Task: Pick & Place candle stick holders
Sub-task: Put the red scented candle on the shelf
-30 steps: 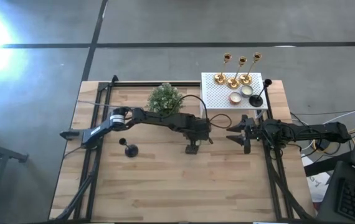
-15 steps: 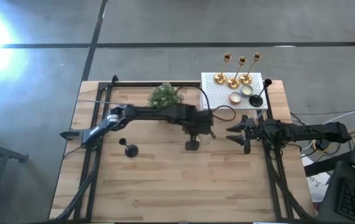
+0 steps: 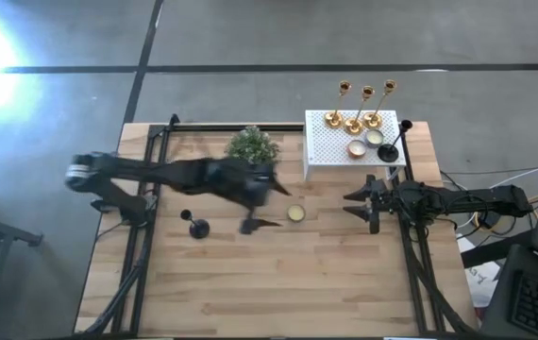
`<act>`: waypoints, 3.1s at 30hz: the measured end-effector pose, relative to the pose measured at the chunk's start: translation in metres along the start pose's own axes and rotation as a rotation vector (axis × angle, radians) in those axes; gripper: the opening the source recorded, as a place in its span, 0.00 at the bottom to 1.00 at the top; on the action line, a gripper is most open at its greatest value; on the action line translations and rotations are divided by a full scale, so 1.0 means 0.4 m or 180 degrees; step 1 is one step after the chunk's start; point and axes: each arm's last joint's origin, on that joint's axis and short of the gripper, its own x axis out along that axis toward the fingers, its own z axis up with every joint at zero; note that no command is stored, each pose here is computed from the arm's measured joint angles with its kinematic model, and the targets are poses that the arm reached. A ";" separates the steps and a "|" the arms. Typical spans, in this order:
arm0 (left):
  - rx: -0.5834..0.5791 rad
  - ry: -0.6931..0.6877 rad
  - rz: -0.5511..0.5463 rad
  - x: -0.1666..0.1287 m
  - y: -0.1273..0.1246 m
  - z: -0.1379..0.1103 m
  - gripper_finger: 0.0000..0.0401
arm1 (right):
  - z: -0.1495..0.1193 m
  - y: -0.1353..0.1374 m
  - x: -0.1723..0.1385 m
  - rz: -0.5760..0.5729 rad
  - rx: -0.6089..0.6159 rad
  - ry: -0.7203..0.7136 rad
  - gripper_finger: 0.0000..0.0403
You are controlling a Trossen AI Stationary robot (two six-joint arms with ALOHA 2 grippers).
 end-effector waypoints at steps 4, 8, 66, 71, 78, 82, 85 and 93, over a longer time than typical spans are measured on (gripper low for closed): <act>0.0075 -0.0504 0.0402 -0.127 -0.048 -0.072 0.99 | 0.022 0.009 -0.002 0.0083 0.0021 -0.0209 0.48; -0.0079 -0.0699 0.0831 -0.219 -0.084 -0.177 0.99 | 0.069 0.027 -0.011 0.0106 0.0022 -0.0266 0.48; -0.1187 -0.0411 0.2861 -0.341 -0.119 -0.640 0.99 | 0.287 0.135 0.251 -0.0346 -0.0544 0.1054 0.48; -0.1183 -0.0339 0.2854 -0.340 -0.121 -0.645 0.99 | 0.277 0.132 0.259 -0.0394 -0.0436 0.1134 0.48; -0.1182 -0.0326 0.2854 -0.339 -0.121 -0.646 0.99 | 0.252 0.124 0.281 -0.0542 -0.0420 0.1529 0.48; -0.1182 -0.0325 0.2855 -0.339 -0.121 -0.647 0.99 | 0.276 0.135 0.318 -0.0673 -0.0542 0.1868 0.48; -0.1182 -0.0324 0.2854 -0.339 -0.121 -0.647 0.99 | 0.298 0.146 0.359 -0.0737 -0.0739 0.2115 0.51; -0.1179 -0.0298 0.2852 -0.339 -0.122 -0.649 0.99 | 0.338 0.170 0.464 -0.0777 -0.1023 0.2961 0.73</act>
